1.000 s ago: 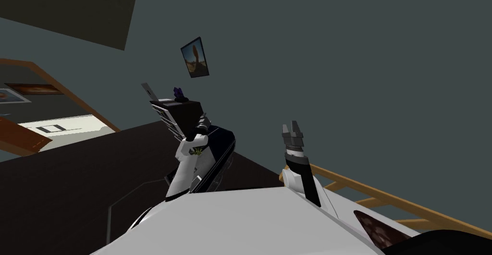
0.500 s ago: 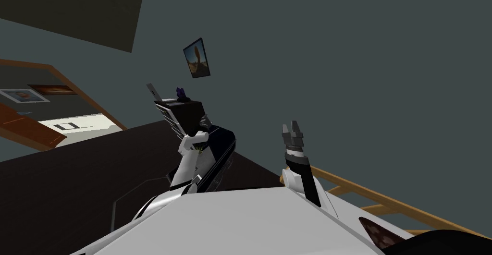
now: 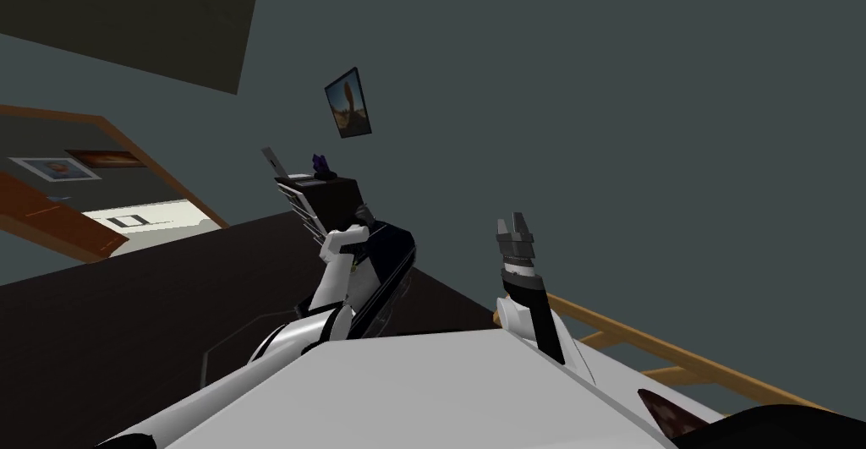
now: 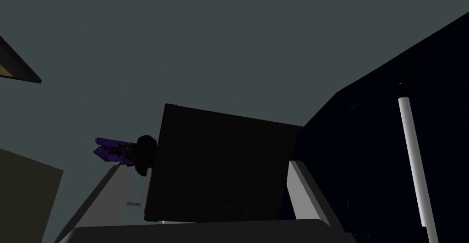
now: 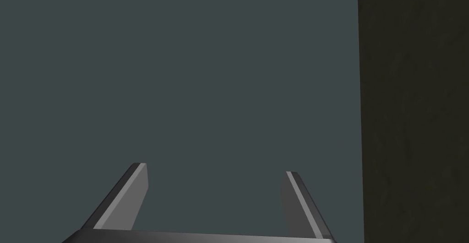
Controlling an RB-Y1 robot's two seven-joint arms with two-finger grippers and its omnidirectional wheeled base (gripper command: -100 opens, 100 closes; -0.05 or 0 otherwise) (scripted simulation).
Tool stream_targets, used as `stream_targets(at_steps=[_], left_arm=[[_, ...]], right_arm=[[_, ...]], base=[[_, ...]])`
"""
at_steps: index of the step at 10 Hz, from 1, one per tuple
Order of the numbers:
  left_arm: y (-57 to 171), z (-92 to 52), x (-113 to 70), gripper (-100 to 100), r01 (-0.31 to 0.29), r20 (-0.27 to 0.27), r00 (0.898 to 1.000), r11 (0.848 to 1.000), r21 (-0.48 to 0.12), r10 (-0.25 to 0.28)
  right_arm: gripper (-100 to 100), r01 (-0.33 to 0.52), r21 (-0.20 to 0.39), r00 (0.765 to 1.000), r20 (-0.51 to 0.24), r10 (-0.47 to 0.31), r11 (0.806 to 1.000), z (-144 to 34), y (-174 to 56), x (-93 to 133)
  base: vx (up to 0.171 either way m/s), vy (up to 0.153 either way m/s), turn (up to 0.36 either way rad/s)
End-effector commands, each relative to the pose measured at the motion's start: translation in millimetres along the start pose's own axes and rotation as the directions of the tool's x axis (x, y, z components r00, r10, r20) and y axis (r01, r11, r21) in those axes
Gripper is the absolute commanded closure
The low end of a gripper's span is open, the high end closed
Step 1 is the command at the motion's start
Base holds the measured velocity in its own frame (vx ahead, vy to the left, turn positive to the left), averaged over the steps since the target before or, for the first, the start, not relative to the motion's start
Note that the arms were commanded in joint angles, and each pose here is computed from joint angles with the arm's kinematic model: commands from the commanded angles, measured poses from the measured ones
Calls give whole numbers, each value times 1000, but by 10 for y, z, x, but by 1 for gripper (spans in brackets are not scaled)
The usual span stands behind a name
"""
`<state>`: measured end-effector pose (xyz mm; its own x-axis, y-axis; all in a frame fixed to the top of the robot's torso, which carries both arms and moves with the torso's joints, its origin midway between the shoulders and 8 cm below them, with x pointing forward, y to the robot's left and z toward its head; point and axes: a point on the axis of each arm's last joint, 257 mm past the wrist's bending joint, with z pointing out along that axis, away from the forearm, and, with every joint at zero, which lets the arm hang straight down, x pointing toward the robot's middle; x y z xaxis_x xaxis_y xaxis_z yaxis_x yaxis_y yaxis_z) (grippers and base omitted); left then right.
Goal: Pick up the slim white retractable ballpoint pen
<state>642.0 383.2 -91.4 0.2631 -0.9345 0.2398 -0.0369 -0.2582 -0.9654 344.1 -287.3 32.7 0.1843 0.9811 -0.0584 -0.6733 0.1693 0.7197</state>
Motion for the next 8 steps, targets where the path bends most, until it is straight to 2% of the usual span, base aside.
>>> stream_targets(at_steps=[1, 3, 4, 5, 8], left_arm=[[157, 78, -17, -100, 20, 18, 1000, 998, -65, -18], [194, 83, -27, -100, 20, 20, 1000, 997, -74, -18], [221, 172, -33, -100, 49, 41, 998, 992, -117, -45], [344, 182, -58, -100, 51, 50, 998, 987, -149, -44], [344, 182, -58, -100, 51, 50, 998, 987, -149, -44]], right_arm=[[0, 0, 0, 1000, 0, 0, 1000, 0, 0, 0], [0, 0, 0, 1000, 0, 0, 1000, 0, 0, 0], [0, 0, 0, 1000, 0, 0, 1000, 0, 0, 0], [0, 0, 0, 1000, 0, 0, 1000, 0, 0, 0], [0, 0, 0, 1000, 0, 0, 1000, 0, 0, 0]], base=[[17, -12, -16], [11, -4, 17], [10, 4, 54], [5, -3, 5], [20, -9, 16]])
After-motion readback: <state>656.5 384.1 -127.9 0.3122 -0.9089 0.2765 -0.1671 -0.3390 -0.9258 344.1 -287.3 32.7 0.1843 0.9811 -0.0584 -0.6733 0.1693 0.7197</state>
